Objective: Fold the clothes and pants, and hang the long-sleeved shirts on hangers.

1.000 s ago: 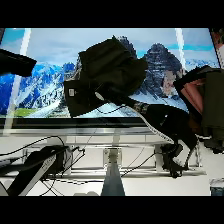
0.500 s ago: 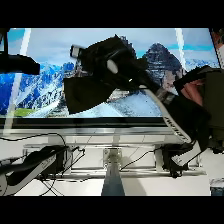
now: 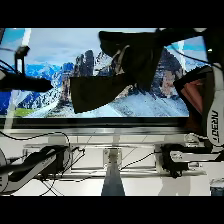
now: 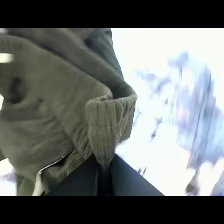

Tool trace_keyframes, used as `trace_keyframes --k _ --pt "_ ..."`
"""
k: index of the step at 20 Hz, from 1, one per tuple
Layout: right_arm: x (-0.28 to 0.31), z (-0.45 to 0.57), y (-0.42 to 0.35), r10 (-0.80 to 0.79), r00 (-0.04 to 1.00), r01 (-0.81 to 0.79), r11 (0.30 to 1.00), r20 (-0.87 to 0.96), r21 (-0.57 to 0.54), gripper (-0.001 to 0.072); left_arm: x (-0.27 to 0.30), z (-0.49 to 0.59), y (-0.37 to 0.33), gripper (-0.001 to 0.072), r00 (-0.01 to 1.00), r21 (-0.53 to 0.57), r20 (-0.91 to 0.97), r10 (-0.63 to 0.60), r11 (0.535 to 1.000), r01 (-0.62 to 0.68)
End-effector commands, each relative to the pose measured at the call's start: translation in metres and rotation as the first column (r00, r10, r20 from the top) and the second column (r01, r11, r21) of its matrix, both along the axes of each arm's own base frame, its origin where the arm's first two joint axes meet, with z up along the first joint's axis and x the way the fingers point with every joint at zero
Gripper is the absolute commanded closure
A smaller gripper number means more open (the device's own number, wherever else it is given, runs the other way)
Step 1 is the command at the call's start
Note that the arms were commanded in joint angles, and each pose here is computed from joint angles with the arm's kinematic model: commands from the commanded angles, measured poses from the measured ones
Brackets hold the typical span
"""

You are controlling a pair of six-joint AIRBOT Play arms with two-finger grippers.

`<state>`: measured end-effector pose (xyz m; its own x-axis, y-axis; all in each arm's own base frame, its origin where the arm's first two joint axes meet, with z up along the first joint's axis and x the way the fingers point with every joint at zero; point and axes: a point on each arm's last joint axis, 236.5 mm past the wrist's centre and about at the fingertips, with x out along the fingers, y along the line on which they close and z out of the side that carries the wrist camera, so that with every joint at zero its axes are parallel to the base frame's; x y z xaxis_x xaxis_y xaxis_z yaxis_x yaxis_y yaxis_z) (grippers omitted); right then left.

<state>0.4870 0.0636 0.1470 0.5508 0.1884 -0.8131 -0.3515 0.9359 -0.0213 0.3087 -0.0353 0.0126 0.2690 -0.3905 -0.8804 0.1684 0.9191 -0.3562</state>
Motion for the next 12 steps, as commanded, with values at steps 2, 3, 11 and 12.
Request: trace_keyframes --k 2,3,11,12 --pt "-0.024 -0.022 -0.027 -0.119 0.978 0.154 0.965 -0.173 0.21 0.0676 -0.052 -0.075 -0.034 0.0607 0.976 -0.182 -0.19 0.11 0.973 -0.145" --pt "-0.025 -0.025 -0.025 -0.115 0.977 0.153 0.965 -0.181 0.212 0.0676 -0.056 -0.083 -0.042 0.0345 0.968 -0.221 -0.206 0.143 0.957 -0.188" --pt "-0.025 -0.029 -0.021 -0.107 0.977 0.145 0.967 -0.184 0.209 0.0676 -0.054 -0.13 -0.062 0.009 0.94 -0.221 -0.269 0.212 0.936 -0.274" --pt "-0.025 -0.029 -0.021 -0.106 0.977 0.145 0.967 -0.184 0.209 0.0676 -0.057 -0.137 -0.067 0.0092 0.935 -0.223 -0.296 0.194 0.938 -0.265"
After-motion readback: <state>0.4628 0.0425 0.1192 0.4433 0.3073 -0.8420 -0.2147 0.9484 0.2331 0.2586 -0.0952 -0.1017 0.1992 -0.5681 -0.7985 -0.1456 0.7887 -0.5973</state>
